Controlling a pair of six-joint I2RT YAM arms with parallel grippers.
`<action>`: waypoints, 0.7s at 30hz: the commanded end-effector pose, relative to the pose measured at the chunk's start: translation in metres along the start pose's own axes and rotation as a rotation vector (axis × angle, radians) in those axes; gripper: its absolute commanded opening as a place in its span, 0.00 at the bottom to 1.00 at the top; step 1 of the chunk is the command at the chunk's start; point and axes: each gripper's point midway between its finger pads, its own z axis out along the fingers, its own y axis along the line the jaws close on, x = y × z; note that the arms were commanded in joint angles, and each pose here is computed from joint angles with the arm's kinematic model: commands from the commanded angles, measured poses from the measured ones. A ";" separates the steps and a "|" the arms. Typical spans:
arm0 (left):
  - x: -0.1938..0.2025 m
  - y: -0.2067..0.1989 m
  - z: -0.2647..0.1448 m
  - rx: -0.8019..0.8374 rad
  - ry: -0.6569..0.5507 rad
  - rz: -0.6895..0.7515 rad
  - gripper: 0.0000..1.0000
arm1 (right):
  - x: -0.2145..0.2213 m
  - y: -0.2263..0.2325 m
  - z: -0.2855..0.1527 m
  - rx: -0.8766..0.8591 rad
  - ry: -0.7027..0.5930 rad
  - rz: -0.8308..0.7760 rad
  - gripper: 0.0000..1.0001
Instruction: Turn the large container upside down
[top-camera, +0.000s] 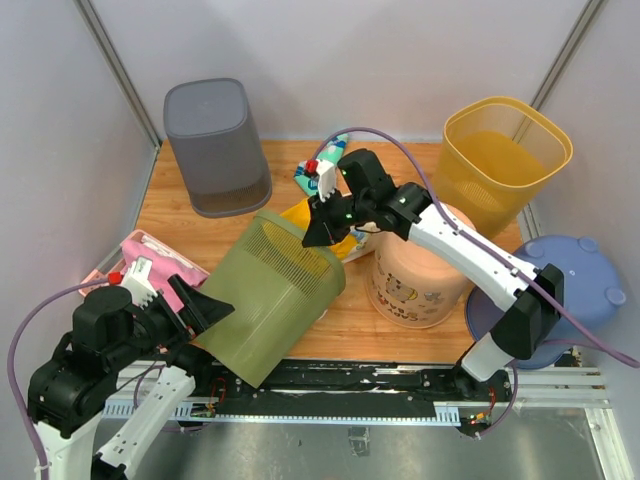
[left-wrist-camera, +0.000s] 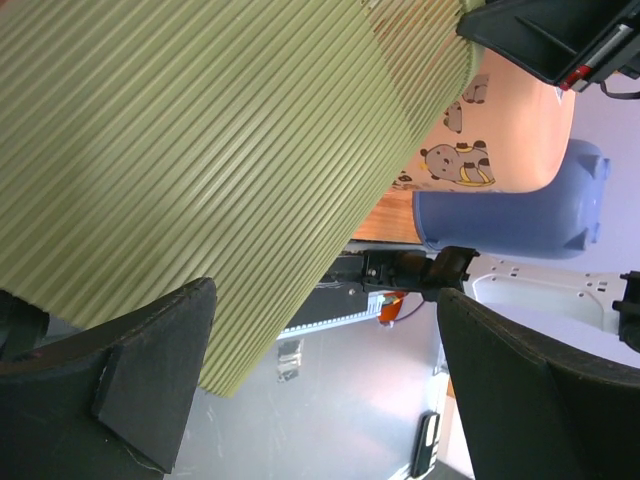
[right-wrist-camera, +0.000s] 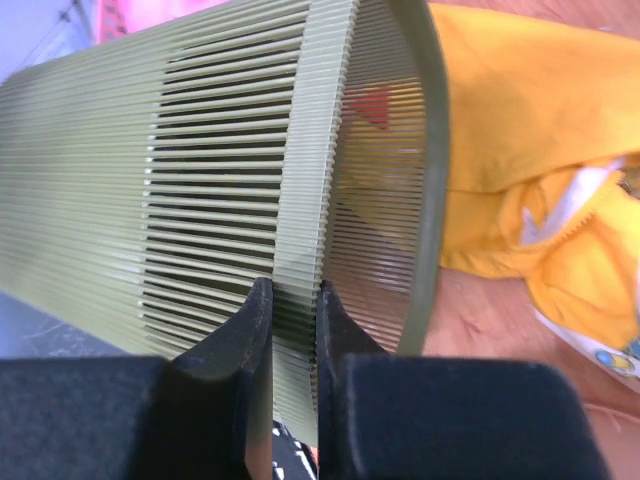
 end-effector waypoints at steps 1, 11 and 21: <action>0.003 0.003 0.002 -0.004 0.011 0.005 0.96 | -0.003 -0.012 -0.006 0.031 -0.014 0.036 0.01; -0.001 -0.006 0.018 0.032 0.026 0.027 0.97 | -0.011 -0.093 -0.033 0.187 -0.140 0.221 0.00; 0.003 -0.005 0.044 0.062 0.057 -0.031 0.97 | -0.019 -0.113 -0.034 0.189 -0.187 0.280 0.00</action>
